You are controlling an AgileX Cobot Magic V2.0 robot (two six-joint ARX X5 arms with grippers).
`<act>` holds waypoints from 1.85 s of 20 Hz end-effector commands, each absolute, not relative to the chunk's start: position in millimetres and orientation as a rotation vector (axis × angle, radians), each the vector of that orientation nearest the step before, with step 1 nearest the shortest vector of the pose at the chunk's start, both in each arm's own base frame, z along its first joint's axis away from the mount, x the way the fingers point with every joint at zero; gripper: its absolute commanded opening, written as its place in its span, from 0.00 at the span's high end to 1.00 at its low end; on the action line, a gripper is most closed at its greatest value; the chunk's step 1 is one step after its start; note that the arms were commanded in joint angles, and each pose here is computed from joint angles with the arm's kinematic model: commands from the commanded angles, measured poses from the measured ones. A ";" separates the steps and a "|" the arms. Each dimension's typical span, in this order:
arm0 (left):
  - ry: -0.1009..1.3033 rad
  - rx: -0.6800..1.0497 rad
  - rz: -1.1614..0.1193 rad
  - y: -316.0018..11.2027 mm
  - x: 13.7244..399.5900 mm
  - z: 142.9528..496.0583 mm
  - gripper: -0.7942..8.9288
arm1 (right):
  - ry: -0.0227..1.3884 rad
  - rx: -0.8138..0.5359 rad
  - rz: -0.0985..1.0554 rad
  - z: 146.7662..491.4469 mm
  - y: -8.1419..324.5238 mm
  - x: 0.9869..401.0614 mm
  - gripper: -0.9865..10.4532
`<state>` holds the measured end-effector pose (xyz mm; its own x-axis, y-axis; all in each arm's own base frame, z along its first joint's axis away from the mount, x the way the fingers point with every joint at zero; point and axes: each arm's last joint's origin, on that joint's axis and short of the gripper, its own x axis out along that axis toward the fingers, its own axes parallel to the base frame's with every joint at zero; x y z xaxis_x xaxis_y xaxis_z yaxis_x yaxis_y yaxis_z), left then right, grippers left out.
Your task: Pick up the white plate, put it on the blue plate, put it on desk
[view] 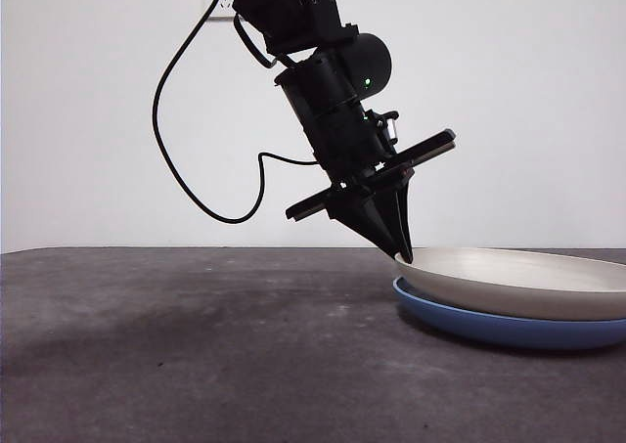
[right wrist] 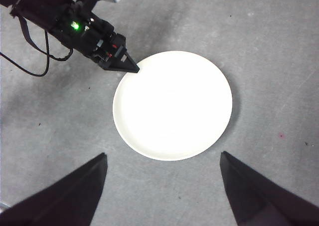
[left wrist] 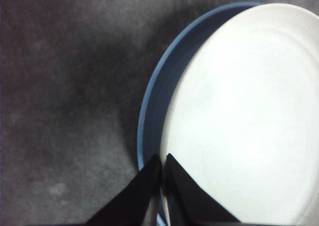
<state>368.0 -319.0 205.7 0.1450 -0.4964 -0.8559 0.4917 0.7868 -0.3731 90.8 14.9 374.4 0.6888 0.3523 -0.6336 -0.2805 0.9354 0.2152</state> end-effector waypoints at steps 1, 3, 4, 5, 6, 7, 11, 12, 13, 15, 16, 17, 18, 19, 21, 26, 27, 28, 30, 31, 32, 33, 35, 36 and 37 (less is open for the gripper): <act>1.246 0.016 -0.730 -328.6 368.7 194.9 0.90 | 0.710 0.109 0.355 380.2 15.1 89.4 0.59; 1.237 0.016 -0.736 -330.3 368.4 195.4 0.90 | 0.710 0.109 0.354 380.2 15.1 89.5 0.59; 1.232 0.014 -0.738 -330.6 368.7 197.0 0.89 | 0.710 0.108 0.355 380.2 15.1 89.5 0.59; 1.232 0.014 -0.737 -330.6 369.0 199.9 0.88 | 0.709 0.107 0.356 380.2 15.1 89.5 0.59; 1.227 0.012 -0.739 -330.6 369.6 202.3 0.83 | 0.709 0.106 0.356 380.2 15.1 89.4 0.59; 1.220 0.010 -0.741 -331.1 370.1 204.7 0.72 | 0.709 0.107 0.357 380.2 15.1 89.5 0.59; 1.207 0.015 -0.750 -331.7 370.8 213.4 0.54 | 0.709 0.107 0.359 380.2 15.2 89.4 0.59; 1.203 0.023 -0.755 -331.7 370.8 214.8 0.54 | 0.709 0.107 0.360 380.2 15.2 89.4 0.59; 1.207 0.028 -0.757 -331.3 370.4 218.1 0.54 | 0.709 0.107 0.359 380.2 15.2 89.4 0.59; 1.200 0.053 -0.772 -330.1 369.9 229.1 0.54 | 0.708 0.107 0.359 380.2 15.2 89.5 0.59; 1.189 0.061 -0.779 -328.2 370.3 237.2 0.54 | 0.708 0.107 0.359 380.2 15.2 89.5 0.59; 1.170 0.061 -0.784 -325.1 371.3 249.0 0.54 | 0.708 0.107 0.359 380.2 15.2 89.5 0.59; 1.141 0.051 -0.785 -320.4 372.2 263.6 0.54 | 0.709 0.106 0.359 380.2 15.2 89.6 0.59; 1.102 0.037 -0.786 -314.5 372.9 278.8 0.54 | 0.708 0.104 0.360 380.2 15.2 89.6 0.59; 1.014 0.016 -0.772 -296.5 370.4 314.7 0.54 | 0.709 0.104 0.360 380.2 15.2 89.8 0.59; 0.865 0.074 -0.688 -232.0 339.2 398.5 0.54 | 0.704 0.103 0.360 380.5 15.2 90.6 0.59; 0.849 0.084 -0.682 -216.9 329.6 413.6 0.54 | 0.703 0.103 0.360 380.6 15.3 90.7 0.59; 0.835 0.091 -0.674 -203.1 320.5 426.3 0.54 | 0.703 0.102 0.360 380.6 15.2 90.8 0.59; 0.812 0.108 -0.657 -177.5 303.0 447.1 0.54 | 0.703 0.102 0.360 380.6 15.2 90.8 0.59; 0.807 0.112 -0.644 -165.4 294.6 455.1 0.54 | 0.703 0.102 0.360 380.6 15.2 90.8 0.59; 0.802 0.114 -0.631 -153.9 286.5 461.5 0.54 | 0.704 0.102 0.360 380.5 15.2 90.8 0.59; 0.793 0.122 -0.622 -144.0 278.9 466.1 0.54 | 0.703 0.101 0.360 380.5 15.2 90.8 0.59; 0.775 0.112 -0.593 -125.0 263.7 471.6 0.54 | 0.703 0.099 0.361 380.6 15.2 90.8 0.59; 0.778 0.102 -0.579 -115.8 256.8 470.1 0.54 | 0.703 0.099 0.361 380.6 15.2 90.8 0.59; 0.783 0.086 -0.582 -107.9 250.1 465.7 0.54 | 0.702 0.098 0.361 380.6 15.2 90.8 0.59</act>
<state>245.6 -104.8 467.4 0.5664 -0.4606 -0.6834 0.5115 0.8467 -0.1466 91.0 15.0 374.5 0.6892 0.3535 -0.6325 -0.2820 0.9350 0.2151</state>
